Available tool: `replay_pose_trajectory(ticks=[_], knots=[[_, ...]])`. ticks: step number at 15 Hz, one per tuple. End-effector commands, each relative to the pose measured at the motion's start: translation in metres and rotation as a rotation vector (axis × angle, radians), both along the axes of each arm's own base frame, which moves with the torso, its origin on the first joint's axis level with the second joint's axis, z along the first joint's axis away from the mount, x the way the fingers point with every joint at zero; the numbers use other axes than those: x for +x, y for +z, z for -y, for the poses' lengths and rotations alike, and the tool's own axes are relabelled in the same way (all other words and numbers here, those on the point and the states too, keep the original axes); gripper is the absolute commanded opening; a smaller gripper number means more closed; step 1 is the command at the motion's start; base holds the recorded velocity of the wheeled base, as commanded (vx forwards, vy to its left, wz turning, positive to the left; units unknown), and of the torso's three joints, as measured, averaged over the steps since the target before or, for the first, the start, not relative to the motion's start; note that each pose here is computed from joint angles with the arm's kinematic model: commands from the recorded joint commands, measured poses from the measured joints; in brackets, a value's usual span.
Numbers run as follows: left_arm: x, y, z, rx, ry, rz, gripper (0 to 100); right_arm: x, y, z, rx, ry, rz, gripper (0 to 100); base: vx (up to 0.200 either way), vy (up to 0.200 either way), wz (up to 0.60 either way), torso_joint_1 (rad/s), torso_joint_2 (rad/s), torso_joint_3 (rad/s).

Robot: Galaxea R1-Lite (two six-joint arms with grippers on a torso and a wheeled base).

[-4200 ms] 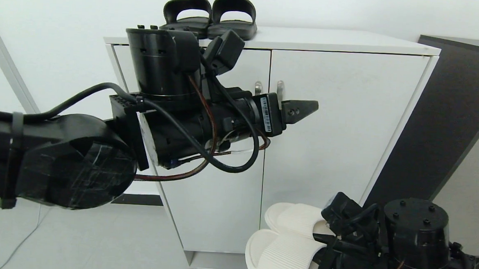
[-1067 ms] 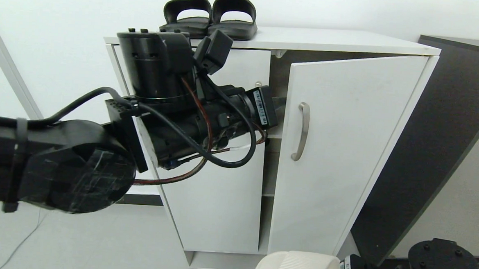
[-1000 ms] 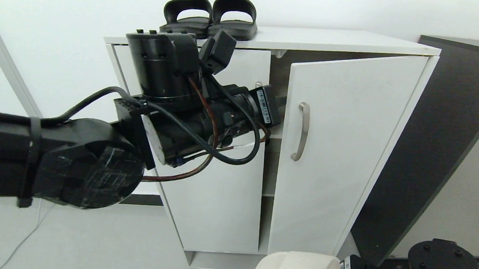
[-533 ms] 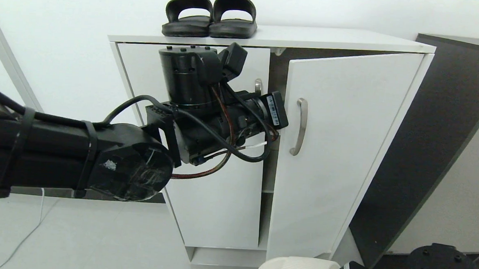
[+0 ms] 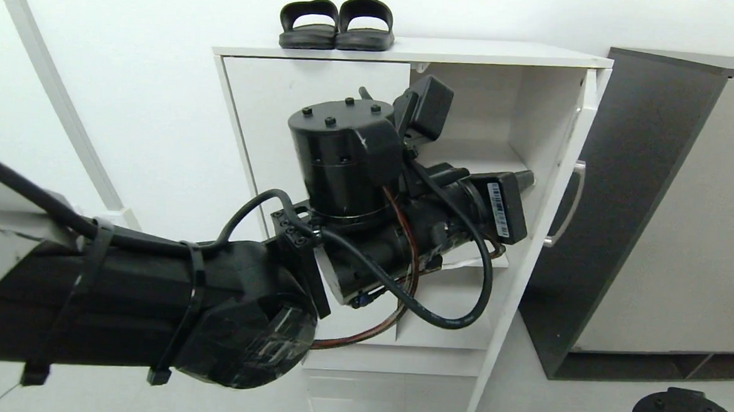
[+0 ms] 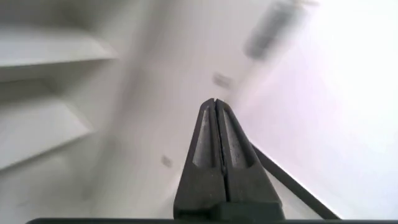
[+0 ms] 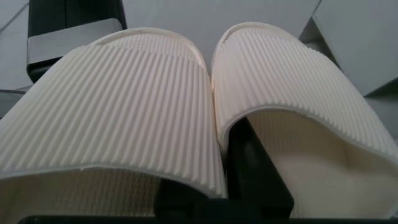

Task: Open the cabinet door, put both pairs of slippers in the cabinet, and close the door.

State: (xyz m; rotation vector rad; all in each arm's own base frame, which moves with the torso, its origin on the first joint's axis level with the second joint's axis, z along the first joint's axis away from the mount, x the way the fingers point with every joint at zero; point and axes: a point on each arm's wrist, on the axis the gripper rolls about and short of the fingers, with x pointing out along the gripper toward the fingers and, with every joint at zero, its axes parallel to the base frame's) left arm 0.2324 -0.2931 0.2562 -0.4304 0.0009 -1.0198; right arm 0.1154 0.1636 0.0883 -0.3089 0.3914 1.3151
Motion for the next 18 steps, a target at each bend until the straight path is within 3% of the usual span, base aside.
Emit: replay_pose_trajectory(ticks=[1, 5, 9, 10, 13, 17, 18], knots=[[0.007, -0.010, 0.008, 0.003, 0.002, -0.004, 0, 0.000, 0.000, 0.000, 0.002, 0.003, 0.002, 0, 0.000, 0.000, 0.00, 0.000, 0.00, 0.000], [0.017, -0.008, -0.003, -0.004, 0.048, -0.003, 0, 0.000, -0.001, 0.000, -0.003, 0.003, -0.002, 0, 0.000, 0.000, 0.00, 0.000, 0.00, 0.000], [0.033, -0.001, -0.054, 0.001, 0.175, -0.008, 0, 0.006, 0.000, -0.004, 0.000, -0.022, 0.001, 0, 0.000, 0.000, 0.00, 0.000, 0.00, 0.000], [0.025, 0.001, -0.086, 0.021, 0.232, -0.025, 0, 0.023, 0.002, -0.011, -0.003, -0.112, 0.024, 0, 0.000, 0.000, 0.00, 0.000, 0.00, 0.000], [-0.022, 0.015, -0.156, 0.058, 0.341, -0.057, 0, 0.056, 0.009, -0.035, 0.029, -0.423, 0.036, 0, 0.000, 0.000, 0.00, 0.000, 0.00, 0.000], [-0.114, 0.015, -0.240, 0.181, 0.757, -0.177, 0, 0.092, 0.030, -0.064, 0.148, -0.731, 0.083, 0, 0.000, 0.000, 0.00, 0.000, 0.00, 0.000], [-0.136, 0.012, -0.255, 0.193, 0.823, -0.189, 0, 0.099, 0.034, -0.067, 0.161, -0.787, 0.110, 0, 0.000, 0.000, 0.00, 0.000, 0.00, 0.000]])
